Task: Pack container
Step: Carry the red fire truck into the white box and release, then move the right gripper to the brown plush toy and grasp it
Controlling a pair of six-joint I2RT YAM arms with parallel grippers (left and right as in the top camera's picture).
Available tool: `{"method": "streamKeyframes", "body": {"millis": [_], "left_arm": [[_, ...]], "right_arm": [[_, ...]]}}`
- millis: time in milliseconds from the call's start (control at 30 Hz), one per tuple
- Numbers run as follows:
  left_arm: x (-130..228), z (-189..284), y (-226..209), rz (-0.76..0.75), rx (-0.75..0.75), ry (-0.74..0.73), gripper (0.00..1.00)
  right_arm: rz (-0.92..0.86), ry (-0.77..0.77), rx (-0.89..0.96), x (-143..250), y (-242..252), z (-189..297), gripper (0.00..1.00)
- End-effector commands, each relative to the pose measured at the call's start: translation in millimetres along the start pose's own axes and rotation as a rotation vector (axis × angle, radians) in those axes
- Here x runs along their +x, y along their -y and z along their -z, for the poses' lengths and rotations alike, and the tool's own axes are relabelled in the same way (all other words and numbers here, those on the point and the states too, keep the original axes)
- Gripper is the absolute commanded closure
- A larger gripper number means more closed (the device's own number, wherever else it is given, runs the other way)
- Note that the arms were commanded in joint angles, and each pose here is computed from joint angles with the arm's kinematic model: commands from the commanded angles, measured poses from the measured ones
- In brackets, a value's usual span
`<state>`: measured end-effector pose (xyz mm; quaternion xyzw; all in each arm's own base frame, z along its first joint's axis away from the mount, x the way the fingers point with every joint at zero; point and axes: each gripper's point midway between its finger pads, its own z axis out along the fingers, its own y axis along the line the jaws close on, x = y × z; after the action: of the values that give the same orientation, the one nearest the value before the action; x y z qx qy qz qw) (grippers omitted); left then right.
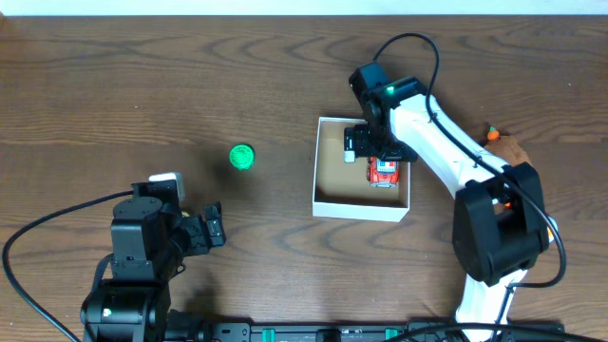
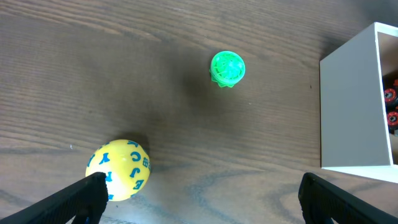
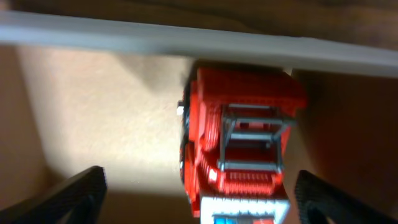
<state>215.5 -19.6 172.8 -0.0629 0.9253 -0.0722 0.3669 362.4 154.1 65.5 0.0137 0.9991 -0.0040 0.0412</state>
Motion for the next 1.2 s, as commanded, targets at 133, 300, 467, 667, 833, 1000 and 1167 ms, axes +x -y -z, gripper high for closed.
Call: {"method": "streamKeyframes", "body": {"millis": [133,300,467,667,833,1000,1167], "left_arm": [[-7,5,3,0.012,0.011,0.017,0.02],[-7,5,3,0.012,0.011,0.017,0.02],[-7,5,3,0.012,0.011,0.017,0.02],[-7,5,3,0.012,0.011,0.017,0.02],[-6,5,2,0.012,0.011,0.017,0.02],[-6,5,2,0.012,0.011,0.017,0.02],[-6,5,2,0.012,0.01,0.013,0.02]], "right_arm": [[-0.043,0.389,-0.104,-47,32,163,0.01],[-0.254,0.482,0.011,-37,134,210,0.01],[-0.3,0.371,0.129,-18,224,190,0.01],[-0.286,0.188,0.13,1,264,113,0.01],[-0.279,0.074,0.115,14,264,42,0.01],[-0.278,0.011,0.117,16,266,-9,0.01],[-0.279,-0.039,0.119,19,268,-30,0.36]]}}
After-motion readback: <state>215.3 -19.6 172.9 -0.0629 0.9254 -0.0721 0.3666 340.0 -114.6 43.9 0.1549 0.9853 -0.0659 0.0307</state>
